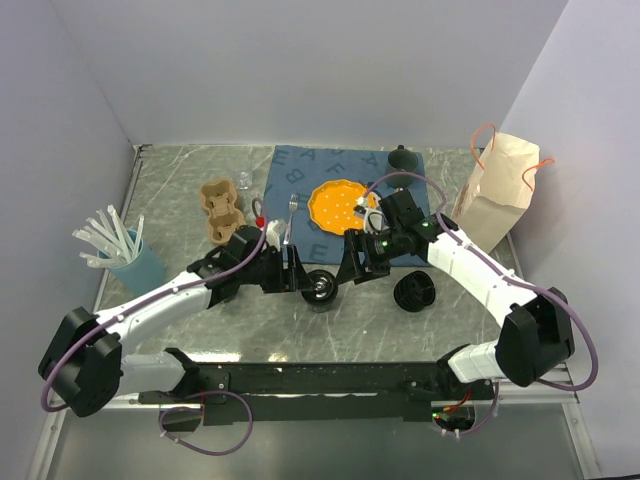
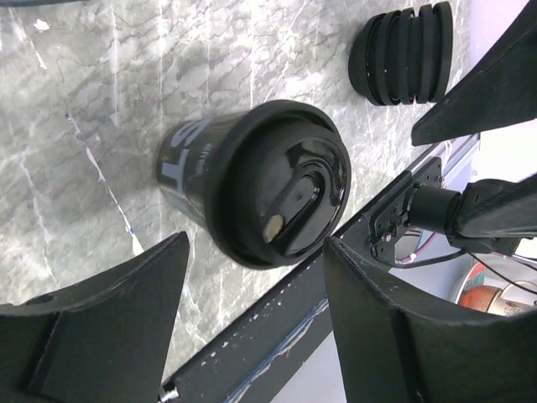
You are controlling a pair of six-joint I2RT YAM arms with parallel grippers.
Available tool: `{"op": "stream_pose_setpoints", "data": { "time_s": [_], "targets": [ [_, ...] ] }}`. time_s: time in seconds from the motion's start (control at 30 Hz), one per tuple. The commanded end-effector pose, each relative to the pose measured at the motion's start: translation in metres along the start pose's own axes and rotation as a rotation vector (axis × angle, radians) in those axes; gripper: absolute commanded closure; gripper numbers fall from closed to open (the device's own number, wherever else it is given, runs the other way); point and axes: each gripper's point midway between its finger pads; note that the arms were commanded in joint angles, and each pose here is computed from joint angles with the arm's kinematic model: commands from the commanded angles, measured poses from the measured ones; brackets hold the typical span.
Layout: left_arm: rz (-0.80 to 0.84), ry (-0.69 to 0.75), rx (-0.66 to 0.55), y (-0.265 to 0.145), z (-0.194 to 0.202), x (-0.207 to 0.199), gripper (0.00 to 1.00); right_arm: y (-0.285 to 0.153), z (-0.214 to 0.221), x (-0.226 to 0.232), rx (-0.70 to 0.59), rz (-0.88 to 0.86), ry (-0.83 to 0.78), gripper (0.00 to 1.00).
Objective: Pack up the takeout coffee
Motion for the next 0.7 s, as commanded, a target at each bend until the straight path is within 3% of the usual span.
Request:
{"op": "stream_pose_setpoints", "data": {
  "time_s": [0.0,0.67],
  "targets": [
    [0.078,0.030,-0.009,0.007,-0.004,-0.009,0.30,-0.006,-0.018,0.005,-0.039,-0.013,-0.054,0.26],
    [0.095,0.027,0.008,0.030,-0.007,-0.004,0.33,0.012,-0.023,-0.014,-0.021,-0.017,-0.028,0.30]
  ]
}}
Point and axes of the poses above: each gripper's point midway between its finger pads, its own y axis out along the fingers, its own x axis along the line the jaws close on, z = x × y, and after that the axes turned 11 degrees about -y, right-handed
